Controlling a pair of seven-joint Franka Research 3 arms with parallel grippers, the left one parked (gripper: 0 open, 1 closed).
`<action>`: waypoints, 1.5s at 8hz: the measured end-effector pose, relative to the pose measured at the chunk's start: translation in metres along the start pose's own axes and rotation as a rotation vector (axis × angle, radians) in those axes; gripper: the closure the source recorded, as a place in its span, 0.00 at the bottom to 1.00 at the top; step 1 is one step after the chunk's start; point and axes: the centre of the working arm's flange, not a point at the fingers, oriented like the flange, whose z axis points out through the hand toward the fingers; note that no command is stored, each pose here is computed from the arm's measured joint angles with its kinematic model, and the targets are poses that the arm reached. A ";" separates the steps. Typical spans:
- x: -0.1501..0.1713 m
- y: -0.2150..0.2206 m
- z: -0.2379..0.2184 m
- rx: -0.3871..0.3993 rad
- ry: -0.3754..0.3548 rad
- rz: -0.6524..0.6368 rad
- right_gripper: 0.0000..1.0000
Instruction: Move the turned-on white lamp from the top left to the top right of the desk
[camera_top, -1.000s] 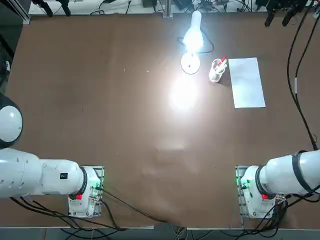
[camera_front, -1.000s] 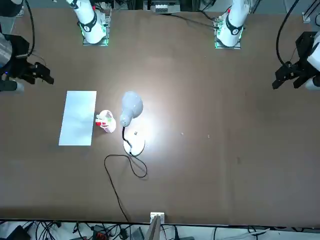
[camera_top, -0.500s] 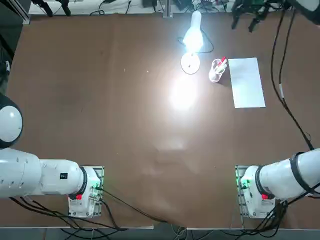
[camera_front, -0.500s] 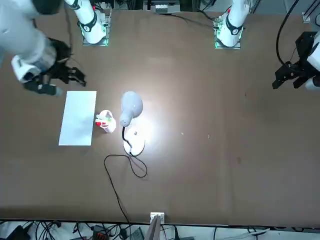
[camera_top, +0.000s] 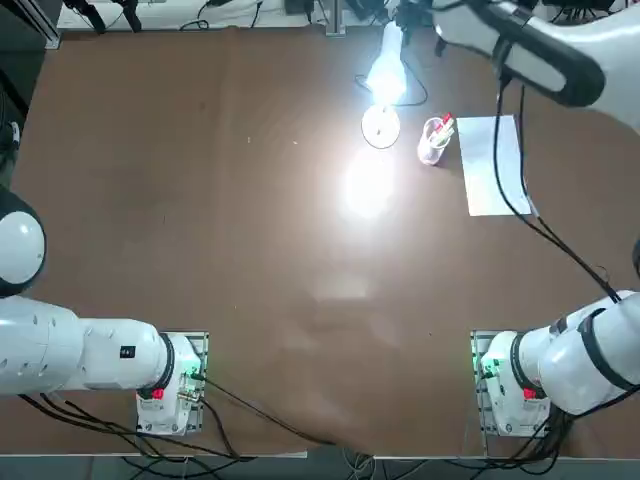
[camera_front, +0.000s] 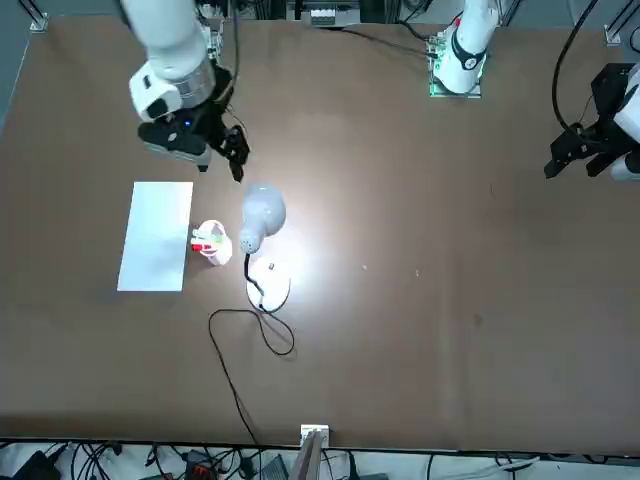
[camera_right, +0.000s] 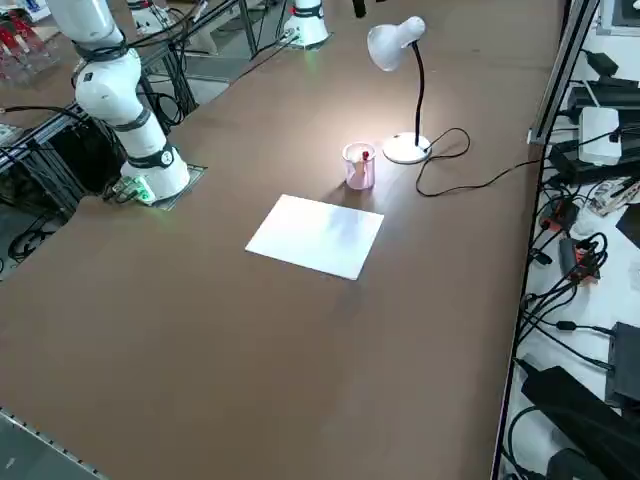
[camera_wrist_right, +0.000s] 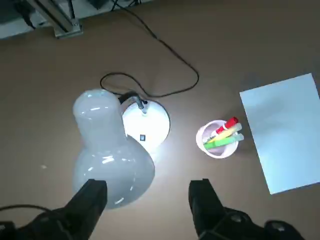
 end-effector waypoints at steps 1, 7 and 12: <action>-0.012 -0.020 0.011 -0.024 0.076 0.016 0.00; -0.026 -0.056 0.047 -0.042 0.223 -0.010 0.00; -0.018 -0.061 0.079 -0.065 0.258 -0.040 0.00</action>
